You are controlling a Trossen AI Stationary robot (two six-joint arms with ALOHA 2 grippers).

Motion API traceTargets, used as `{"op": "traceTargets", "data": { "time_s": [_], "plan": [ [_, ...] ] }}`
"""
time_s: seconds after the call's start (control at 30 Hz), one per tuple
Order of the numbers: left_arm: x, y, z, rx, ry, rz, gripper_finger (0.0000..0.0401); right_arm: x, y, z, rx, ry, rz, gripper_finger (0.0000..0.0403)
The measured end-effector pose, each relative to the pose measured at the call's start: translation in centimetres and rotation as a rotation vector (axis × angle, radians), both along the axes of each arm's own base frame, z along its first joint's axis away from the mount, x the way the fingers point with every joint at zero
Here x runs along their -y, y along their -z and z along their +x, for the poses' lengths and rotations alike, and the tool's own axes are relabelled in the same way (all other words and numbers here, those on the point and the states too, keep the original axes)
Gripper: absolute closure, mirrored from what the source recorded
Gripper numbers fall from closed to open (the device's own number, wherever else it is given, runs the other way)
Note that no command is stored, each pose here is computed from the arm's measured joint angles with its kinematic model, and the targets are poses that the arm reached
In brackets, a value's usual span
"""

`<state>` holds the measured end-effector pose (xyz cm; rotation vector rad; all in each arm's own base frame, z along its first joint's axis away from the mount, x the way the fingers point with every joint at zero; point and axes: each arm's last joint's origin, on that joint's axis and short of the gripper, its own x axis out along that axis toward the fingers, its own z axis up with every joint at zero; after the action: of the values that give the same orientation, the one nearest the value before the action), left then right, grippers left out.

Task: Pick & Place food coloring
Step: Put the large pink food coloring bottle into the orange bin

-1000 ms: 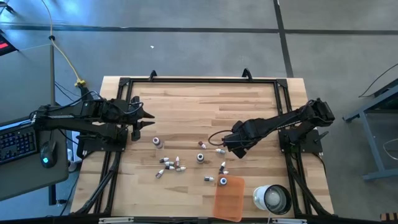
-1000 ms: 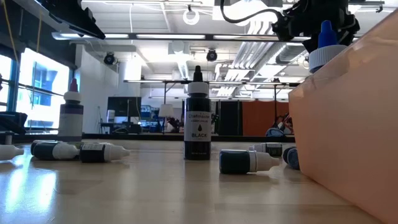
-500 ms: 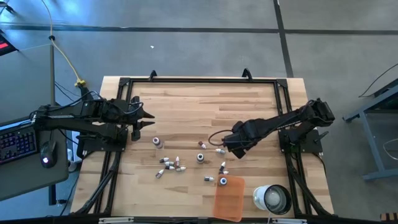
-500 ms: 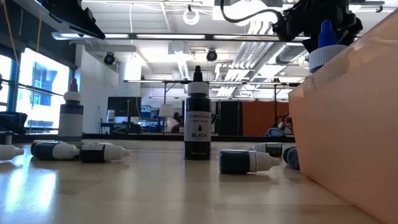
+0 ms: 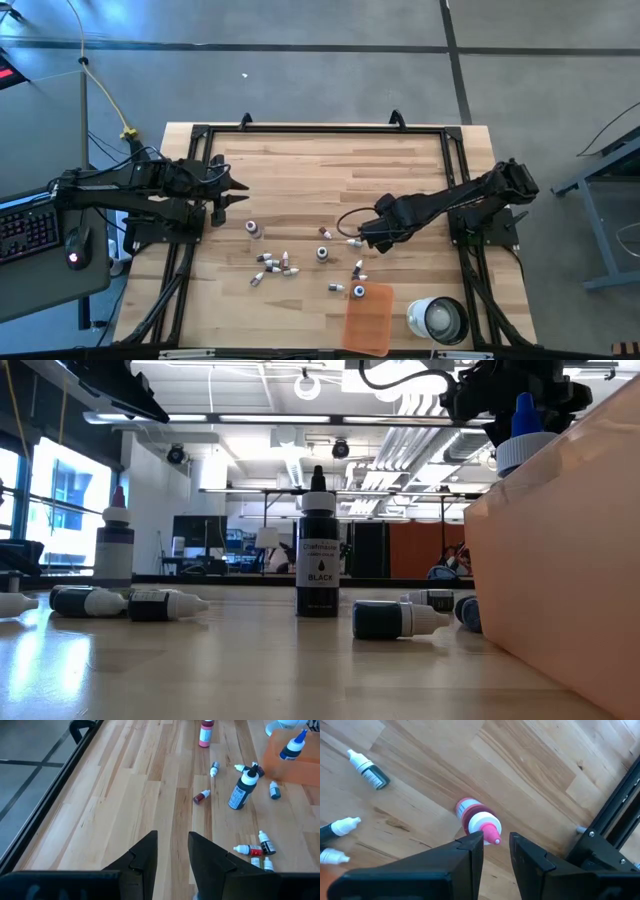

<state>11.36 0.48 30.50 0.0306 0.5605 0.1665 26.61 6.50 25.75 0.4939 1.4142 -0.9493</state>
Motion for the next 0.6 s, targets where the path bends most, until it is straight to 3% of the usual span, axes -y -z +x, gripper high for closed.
{"op": "traceTargets", "data": {
  "time_s": [0.37,0.6],
  "plan": [
    [0.0,0.1,-0.1,-0.011,-0.007,-0.012,0.0293,0.0,0.1,0.0,0.013,0.045,-0.022,0.0316],
    [0.0,0.1,-0.1,-0.011,-0.008,-0.012,0.0293,0.1,3.1,-1.3,-0.081,0.076,0.023,0.0316]
  ]
}}
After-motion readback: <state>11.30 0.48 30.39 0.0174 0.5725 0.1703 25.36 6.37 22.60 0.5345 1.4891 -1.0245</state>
